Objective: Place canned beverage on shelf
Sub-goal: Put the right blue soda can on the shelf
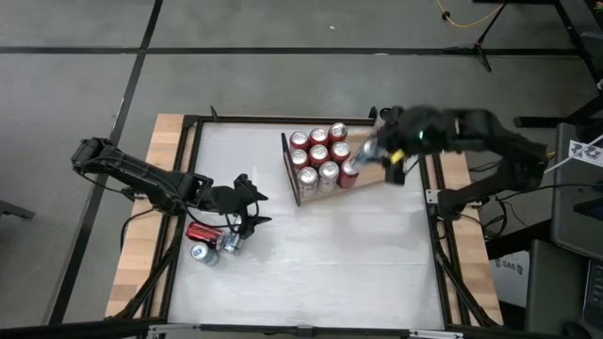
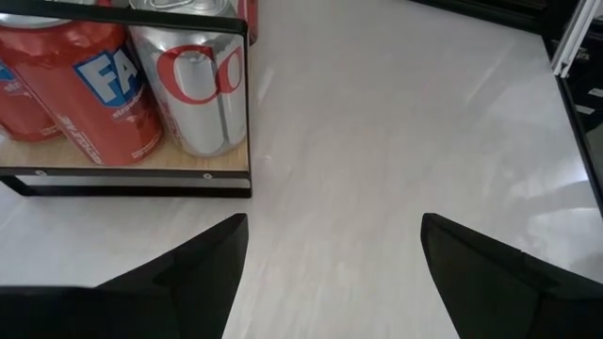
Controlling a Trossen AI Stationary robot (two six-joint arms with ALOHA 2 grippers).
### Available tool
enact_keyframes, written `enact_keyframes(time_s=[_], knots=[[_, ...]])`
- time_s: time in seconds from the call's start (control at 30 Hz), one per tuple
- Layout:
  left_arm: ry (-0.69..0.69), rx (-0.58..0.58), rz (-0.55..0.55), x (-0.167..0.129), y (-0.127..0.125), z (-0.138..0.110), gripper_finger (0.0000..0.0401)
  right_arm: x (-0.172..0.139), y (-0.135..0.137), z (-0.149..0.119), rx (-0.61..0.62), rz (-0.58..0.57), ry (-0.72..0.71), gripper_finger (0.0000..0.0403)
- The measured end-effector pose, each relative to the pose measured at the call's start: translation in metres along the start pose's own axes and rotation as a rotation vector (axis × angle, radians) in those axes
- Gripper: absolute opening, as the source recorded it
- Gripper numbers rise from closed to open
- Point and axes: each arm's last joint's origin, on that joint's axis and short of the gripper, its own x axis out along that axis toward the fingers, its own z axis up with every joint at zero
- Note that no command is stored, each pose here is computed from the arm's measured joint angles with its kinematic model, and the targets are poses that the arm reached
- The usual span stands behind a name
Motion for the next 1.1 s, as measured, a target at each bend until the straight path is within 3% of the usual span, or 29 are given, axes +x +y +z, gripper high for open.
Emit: enact_keyframes(time_s=[0.23, 0.37, 0.57, 0.73, 1.1], knots=[[-0.008, -0.003, -0.004, 0.000, 0.000, 0.001, 0.0306, 0.018, -0.067, -0.027, 0.049, 0.012, 0.020, 0.0220], [-0.011, -0.004, -0.005, 0.000, 0.000, 0.001, 0.0306, 0.037, -0.102, -0.039, 0.063, 0.016, -0.036, 0.0220], [-0.011, -0.005, -0.005, 0.000, -0.001, 0.001, 0.0306, 0.064, -0.141, -0.062, 0.116, 0.010, -0.031, 0.0220], [-0.011, -0.004, -0.005, 0.000, -0.001, 0.001, 0.0306, 0.093, -0.161, -0.077, 0.141, 0.031, 0.050, 0.0220], [-0.011, -0.005, -0.005, 0.000, -0.001, 0.001, 0.0306, 0.145, -0.174, -0.090, 0.164, 0.116, 0.158, 0.0220]])
